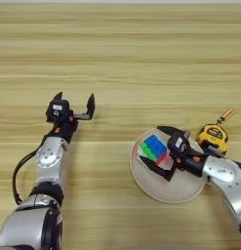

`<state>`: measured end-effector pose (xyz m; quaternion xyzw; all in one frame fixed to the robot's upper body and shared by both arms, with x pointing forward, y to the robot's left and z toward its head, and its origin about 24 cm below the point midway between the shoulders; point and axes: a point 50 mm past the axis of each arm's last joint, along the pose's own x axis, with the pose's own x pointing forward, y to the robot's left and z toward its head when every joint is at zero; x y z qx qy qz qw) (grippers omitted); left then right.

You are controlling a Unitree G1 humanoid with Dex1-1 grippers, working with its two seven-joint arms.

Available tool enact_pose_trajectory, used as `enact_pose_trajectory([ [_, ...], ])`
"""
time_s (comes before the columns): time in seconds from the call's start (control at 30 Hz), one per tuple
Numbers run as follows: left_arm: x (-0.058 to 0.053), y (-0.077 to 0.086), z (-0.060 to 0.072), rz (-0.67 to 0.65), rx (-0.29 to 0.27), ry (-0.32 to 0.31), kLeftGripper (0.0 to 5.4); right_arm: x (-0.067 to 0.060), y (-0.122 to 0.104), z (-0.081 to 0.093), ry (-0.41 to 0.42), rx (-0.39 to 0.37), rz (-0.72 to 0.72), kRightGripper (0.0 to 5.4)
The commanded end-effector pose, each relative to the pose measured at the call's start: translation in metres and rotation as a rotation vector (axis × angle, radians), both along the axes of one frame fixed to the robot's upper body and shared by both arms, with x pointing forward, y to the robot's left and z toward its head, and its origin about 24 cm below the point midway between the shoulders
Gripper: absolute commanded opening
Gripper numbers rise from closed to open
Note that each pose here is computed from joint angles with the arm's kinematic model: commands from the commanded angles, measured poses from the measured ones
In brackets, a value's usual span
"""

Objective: Move the objects on the table

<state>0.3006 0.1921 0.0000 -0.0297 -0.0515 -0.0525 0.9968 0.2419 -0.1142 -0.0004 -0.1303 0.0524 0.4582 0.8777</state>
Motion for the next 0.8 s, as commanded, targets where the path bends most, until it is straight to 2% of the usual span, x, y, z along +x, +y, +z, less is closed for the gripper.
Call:
enact_pose_trajectory([
  [0.03, 0.004, -0.003, 0.003, 0.000, -0.010, -0.009, 5.38, 0.005, -0.006, -0.011, 0.030, -0.069, -0.041, 5.40],
  [0.33, 0.004, -0.005, 0.003, -0.003, -0.011, -0.010, 5.38, 0.003, -0.009, -0.029, 0.079, -0.150, -0.011, 5.40],
  [0.5, 0.005, -0.006, 0.003, -0.004, -0.014, -0.011, 5.38, 0.004, -0.010, -0.032, 0.084, -0.157, -0.015, 5.40],
  [0.73, 0.005, -0.007, 0.003, -0.004, -0.012, -0.011, 5.40, 0.007, -0.009, -0.031, 0.072, -0.134, -0.024, 4.43],
  [0.8, 0.005, -0.007, 0.003, -0.004, -0.012, -0.011, 5.40, 0.007, -0.009, -0.031, 0.070, -0.132, -0.025, 3.87],
])
